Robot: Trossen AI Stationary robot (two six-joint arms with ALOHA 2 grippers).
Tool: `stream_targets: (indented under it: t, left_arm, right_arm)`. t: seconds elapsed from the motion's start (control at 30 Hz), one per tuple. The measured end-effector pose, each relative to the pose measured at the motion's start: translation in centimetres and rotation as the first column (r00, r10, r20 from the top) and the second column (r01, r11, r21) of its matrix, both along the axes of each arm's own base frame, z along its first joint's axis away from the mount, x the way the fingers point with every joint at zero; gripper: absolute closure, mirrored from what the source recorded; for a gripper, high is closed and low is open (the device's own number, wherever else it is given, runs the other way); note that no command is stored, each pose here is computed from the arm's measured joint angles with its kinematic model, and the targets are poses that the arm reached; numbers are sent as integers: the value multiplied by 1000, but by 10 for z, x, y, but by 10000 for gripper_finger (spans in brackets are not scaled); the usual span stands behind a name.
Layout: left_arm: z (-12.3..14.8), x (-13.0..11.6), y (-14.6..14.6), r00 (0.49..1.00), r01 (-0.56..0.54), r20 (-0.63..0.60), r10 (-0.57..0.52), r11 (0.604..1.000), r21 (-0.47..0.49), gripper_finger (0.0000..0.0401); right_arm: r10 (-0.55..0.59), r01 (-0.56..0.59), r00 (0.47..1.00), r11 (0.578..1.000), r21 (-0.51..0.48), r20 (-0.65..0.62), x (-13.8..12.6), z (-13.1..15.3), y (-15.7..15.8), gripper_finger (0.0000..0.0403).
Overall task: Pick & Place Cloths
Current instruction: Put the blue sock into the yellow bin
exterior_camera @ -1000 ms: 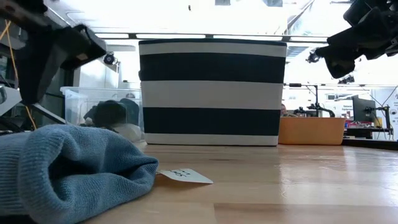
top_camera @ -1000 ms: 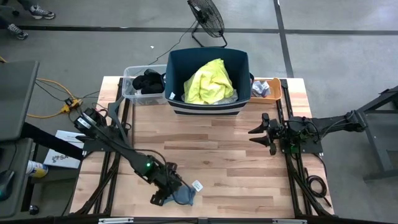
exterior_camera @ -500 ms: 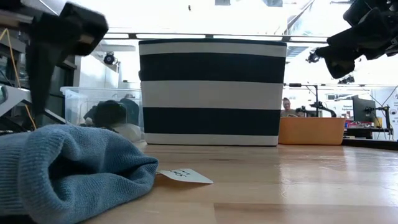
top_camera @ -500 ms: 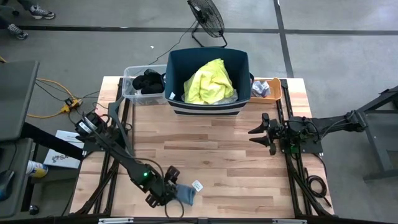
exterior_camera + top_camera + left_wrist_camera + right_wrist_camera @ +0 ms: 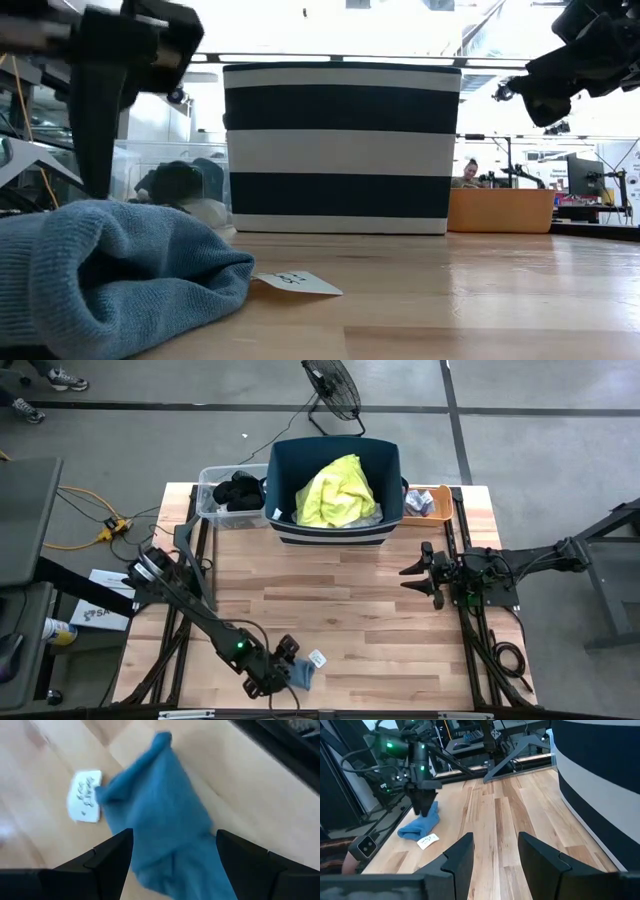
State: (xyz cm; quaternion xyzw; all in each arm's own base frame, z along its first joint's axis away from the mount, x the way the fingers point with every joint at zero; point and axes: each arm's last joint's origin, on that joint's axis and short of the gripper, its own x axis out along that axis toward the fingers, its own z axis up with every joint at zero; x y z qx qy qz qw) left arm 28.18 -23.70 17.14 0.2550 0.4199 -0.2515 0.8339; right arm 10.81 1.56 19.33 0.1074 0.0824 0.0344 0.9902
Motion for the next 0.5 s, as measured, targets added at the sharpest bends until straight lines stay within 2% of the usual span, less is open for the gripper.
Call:
stream_targets:
  t: [0.2, 0.4, 0.5]
  left_arm:
    - [-17, 2, -2, 999, -8, -40, 9, 1000, 21, 121]
    - [-25, 5, -4, 991, -108, -85, 104, 993, -40, 123]
    - [-26, 5, -4, 987, -137, -95, 132, 989, -58, 143]
  right_arm:
    - [0, 0, 1000, 1000, 0, 0, 0, 0, 0, 257]
    - [-1, 1, 1000, 1000, -1, -3, 0, 0, 0, 257]
    - [-1, 1, 1000, 1000, -1, -2, 0, 0, 0, 257]
